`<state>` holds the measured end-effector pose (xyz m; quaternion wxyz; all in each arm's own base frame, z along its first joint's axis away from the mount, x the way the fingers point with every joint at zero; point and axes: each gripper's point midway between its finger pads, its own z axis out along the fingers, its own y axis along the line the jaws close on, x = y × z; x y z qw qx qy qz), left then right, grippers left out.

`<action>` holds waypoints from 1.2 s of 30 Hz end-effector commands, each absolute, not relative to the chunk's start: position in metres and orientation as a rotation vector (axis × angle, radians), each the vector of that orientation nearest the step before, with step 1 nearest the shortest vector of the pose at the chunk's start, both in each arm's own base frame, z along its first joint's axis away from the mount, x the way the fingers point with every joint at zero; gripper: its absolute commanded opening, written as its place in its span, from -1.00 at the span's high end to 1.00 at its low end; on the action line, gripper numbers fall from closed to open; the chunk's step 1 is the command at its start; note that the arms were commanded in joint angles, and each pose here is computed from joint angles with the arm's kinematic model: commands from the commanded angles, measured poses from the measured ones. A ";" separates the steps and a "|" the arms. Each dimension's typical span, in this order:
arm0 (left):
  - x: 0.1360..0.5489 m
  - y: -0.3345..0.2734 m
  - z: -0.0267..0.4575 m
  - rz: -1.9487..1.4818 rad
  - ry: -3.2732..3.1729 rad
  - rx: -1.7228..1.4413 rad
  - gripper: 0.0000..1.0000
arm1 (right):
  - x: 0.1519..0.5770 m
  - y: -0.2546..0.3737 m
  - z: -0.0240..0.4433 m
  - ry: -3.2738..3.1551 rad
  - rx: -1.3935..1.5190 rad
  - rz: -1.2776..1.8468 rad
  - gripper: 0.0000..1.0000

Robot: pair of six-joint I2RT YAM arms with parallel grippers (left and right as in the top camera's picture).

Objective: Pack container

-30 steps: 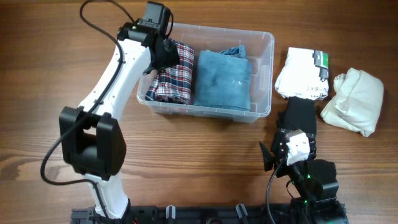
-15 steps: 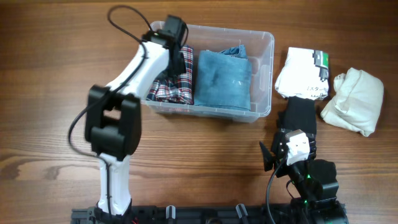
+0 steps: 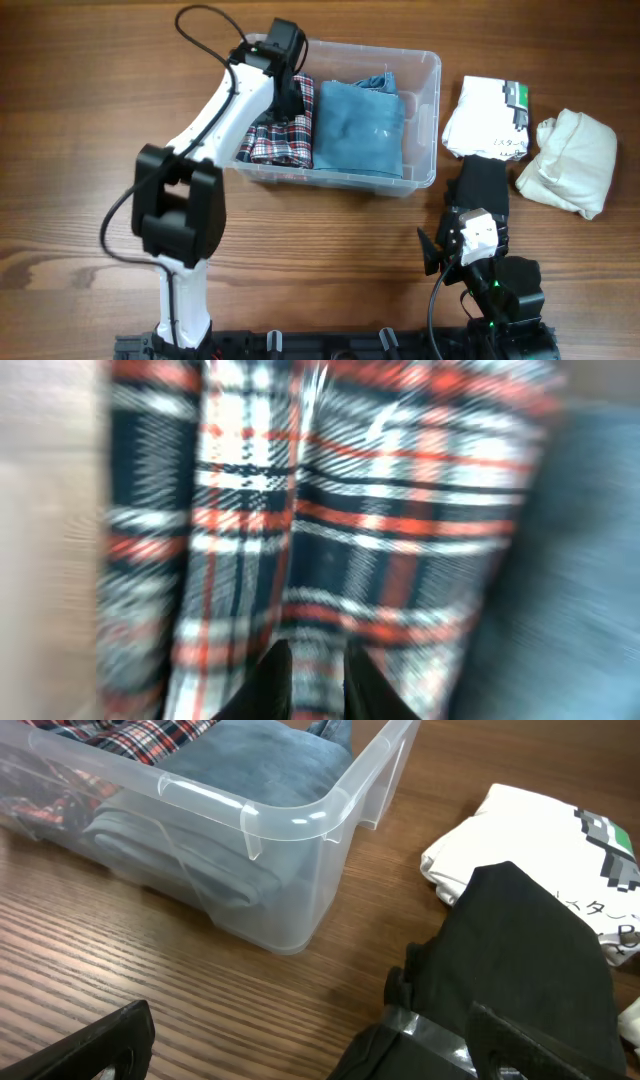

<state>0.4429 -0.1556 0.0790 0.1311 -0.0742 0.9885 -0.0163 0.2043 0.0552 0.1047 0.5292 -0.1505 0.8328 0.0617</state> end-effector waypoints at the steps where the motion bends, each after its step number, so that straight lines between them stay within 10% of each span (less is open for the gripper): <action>1: 0.445 -0.146 0.112 0.017 2.792 -0.192 0.63 | 0.204 0.056 0.108 1.979 -0.349 0.160 -0.99; 15: 0.416 -0.149 -0.016 0.112 3.070 -0.178 0.63 | 0.204 0.056 0.108 1.979 -0.349 0.160 -0.99; 29: 0.404 -0.107 0.266 -0.096 2.609 -0.280 -0.13 | 0.204 0.056 0.108 1.979 -0.349 0.159 -1.00; 36: 0.334 -0.032 0.291 0.133 2.672 -0.431 -0.29 | 0.216 0.054 0.135 1.832 -0.455 0.038 -0.99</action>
